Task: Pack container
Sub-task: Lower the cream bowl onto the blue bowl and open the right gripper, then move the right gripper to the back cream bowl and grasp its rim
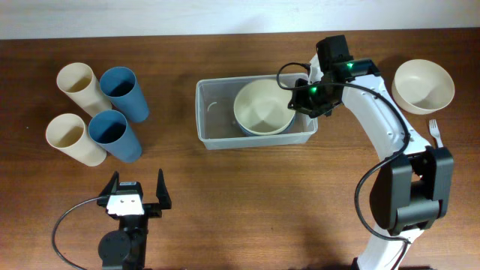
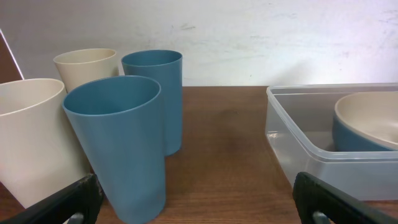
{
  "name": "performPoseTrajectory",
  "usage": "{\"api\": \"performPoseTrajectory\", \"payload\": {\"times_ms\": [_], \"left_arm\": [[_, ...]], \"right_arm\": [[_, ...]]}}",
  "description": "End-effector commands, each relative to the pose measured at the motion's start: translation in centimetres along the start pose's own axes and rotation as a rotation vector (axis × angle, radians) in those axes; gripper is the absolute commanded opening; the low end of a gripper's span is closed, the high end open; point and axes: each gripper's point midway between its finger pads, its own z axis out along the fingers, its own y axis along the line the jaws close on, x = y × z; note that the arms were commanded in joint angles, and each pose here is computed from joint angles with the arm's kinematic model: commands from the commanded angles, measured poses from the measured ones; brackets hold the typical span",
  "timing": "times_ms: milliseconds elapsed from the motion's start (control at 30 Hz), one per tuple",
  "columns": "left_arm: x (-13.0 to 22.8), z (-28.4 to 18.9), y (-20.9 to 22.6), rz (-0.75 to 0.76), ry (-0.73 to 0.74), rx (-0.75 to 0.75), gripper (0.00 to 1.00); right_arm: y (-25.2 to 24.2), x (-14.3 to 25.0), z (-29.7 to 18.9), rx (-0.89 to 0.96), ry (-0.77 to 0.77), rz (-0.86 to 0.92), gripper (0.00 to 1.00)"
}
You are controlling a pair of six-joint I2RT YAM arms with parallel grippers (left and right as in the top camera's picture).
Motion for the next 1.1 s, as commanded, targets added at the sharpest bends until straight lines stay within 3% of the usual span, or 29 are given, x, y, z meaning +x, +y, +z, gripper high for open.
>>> {"api": "performPoseTrajectory", "payload": {"times_ms": [0, 300, 400, 533, 667, 767, 900, 1067], "left_arm": [[0.1, 0.0, -0.1, 0.015, 0.000, 0.006, 1.00], [0.1, 0.0, -0.1, 0.015, 0.000, 0.006, 1.00], [0.1, 0.0, -0.1, 0.015, 0.000, 0.006, 0.99], [0.1, 0.0, -0.1, 0.015, 0.000, 0.006, 1.00], [0.1, 0.0, -0.1, 0.015, 0.000, 0.006, 1.00], [0.1, 0.0, -0.1, 0.015, 0.000, 0.006, 1.00], [0.1, 0.0, -0.1, 0.015, 0.000, 0.006, 1.00], [0.1, 0.0, -0.1, 0.015, 0.000, 0.006, 1.00]], "right_arm": [[-0.1, 0.0, 0.5, 0.005, 0.007, 0.005, 0.33], [2.0, -1.5, -2.0, -0.056, -0.046, -0.021, 0.40], [3.2, -3.5, -5.8, -0.058, -0.133, -0.041, 0.60], [0.9, -6.6, -12.6, 0.070, -0.287, 0.004, 0.99], [-6.6, -8.7, -19.1, 0.290, -0.421, 0.162, 0.99], [-12.7, -8.5, -21.4, 0.347, -0.448, 0.377, 0.99], [-19.5, -7.0, -22.2, 0.353, -0.423, 0.654, 0.99], [-25.5, -6.0, -21.3, 0.370, -0.400, 0.780, 0.99]]}}
